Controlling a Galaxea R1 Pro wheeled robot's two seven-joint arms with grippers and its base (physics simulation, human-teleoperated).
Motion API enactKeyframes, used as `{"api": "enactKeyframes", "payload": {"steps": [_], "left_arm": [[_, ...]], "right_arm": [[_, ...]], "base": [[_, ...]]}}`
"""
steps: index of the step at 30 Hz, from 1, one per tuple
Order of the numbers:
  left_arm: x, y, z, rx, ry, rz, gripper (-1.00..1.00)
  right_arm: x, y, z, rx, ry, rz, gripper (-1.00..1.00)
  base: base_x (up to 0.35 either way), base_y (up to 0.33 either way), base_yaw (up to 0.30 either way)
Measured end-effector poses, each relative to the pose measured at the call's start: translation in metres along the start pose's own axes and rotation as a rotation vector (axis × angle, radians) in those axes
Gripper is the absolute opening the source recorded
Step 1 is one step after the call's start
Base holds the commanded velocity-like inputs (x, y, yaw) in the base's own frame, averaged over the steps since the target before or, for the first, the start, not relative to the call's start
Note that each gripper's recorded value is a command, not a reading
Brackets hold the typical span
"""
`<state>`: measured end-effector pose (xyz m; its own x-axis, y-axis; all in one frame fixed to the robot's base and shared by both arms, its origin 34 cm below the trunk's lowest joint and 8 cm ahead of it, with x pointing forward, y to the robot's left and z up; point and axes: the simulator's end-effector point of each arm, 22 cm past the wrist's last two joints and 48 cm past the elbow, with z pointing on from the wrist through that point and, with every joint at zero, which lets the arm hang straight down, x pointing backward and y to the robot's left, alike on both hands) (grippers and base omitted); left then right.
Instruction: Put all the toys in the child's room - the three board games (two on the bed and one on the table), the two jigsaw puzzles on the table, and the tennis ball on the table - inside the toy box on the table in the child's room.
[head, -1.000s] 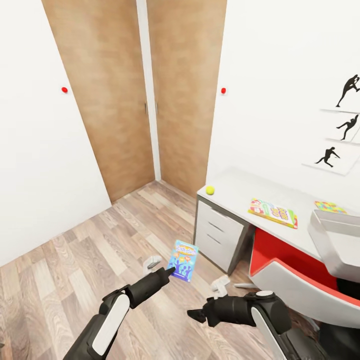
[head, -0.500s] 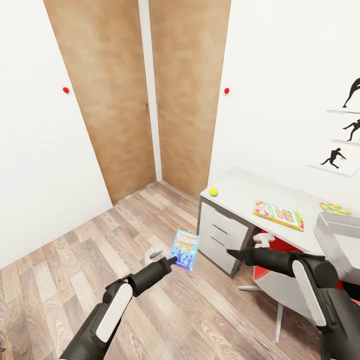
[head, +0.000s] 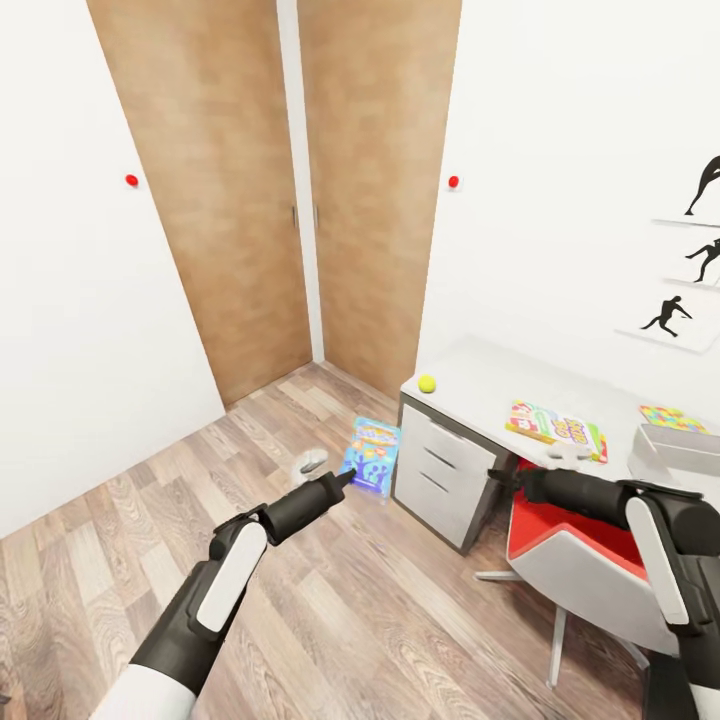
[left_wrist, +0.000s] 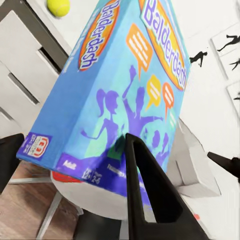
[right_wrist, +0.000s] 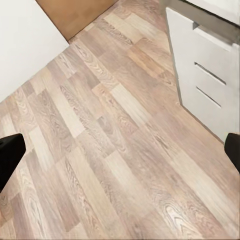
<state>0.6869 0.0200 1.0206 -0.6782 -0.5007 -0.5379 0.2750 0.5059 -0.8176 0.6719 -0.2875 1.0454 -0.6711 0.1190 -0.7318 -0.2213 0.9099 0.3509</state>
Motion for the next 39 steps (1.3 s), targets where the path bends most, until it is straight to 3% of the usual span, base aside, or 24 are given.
{"api": "enactKeyframes", "payload": {"steps": [6,8,20,39], "left_arm": [[-0.007,-0.008,0.002,0.012,0.005,0.016,-1.00],[-0.009,-0.010,0.002,0.016,0.009,0.021,-1.00],[-0.008,-0.010,0.002,0.015,0.011,0.022,-1.00],[-0.007,-0.007,0.000,0.014,0.013,0.022,-1.00]], "right_arm": [[-0.011,-0.010,-0.008,0.014,-0.015,-0.010,1.00],[-0.016,-0.002,-0.013,-0.039,-0.024,-0.015,1.00],[-0.022,-0.008,-0.022,-0.050,-0.040,-0.008,1.00],[-0.020,-0.009,-0.023,-0.051,-0.037,-0.006,1.00]], "base": [[0.000,0.000,-0.071],[0.000,0.000,-0.186],[0.018,0.000,-0.253],[0.238,0.000,-0.280]]}}
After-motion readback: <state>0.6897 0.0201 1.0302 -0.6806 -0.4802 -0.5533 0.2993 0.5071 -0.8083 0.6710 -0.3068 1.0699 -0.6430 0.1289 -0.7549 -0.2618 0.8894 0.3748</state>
